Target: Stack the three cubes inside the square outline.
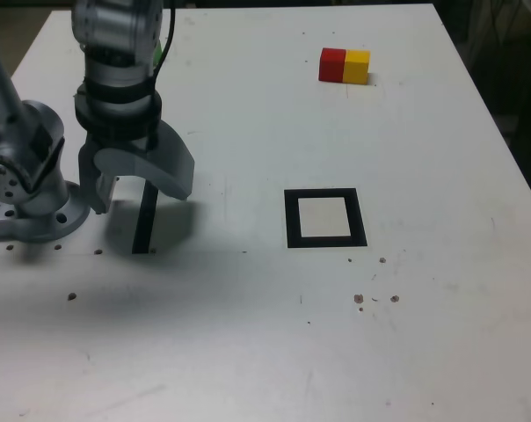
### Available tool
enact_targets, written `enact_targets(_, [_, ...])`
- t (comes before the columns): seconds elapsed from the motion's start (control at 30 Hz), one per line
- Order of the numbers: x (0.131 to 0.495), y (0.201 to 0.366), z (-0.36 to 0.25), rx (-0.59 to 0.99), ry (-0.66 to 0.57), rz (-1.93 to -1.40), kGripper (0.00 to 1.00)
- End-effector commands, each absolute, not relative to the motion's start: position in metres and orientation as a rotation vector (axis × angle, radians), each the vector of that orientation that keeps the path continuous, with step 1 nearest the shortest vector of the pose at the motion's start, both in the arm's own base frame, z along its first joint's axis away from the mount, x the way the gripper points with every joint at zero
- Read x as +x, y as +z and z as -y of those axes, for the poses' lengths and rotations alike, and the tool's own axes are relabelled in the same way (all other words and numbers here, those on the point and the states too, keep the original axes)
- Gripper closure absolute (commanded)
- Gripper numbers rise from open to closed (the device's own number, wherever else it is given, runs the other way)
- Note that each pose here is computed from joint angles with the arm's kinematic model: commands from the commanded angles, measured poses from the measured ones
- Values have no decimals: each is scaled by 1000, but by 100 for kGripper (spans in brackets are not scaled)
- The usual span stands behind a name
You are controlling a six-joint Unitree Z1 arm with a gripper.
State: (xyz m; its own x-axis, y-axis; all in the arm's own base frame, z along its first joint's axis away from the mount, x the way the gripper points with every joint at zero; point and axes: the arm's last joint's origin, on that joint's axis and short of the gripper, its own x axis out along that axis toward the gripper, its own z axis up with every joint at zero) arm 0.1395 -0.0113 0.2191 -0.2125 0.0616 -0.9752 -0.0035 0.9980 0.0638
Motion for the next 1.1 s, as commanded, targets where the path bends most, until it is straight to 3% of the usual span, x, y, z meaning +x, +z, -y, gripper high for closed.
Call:
enact_targets(0.0, [139,218,11,45,61,-1790,1])
enact_targets(0.63, [141,219,11,50,65,-1780,1])
enact_targets(1.07, [154,235,7,74,82,-1767,0])
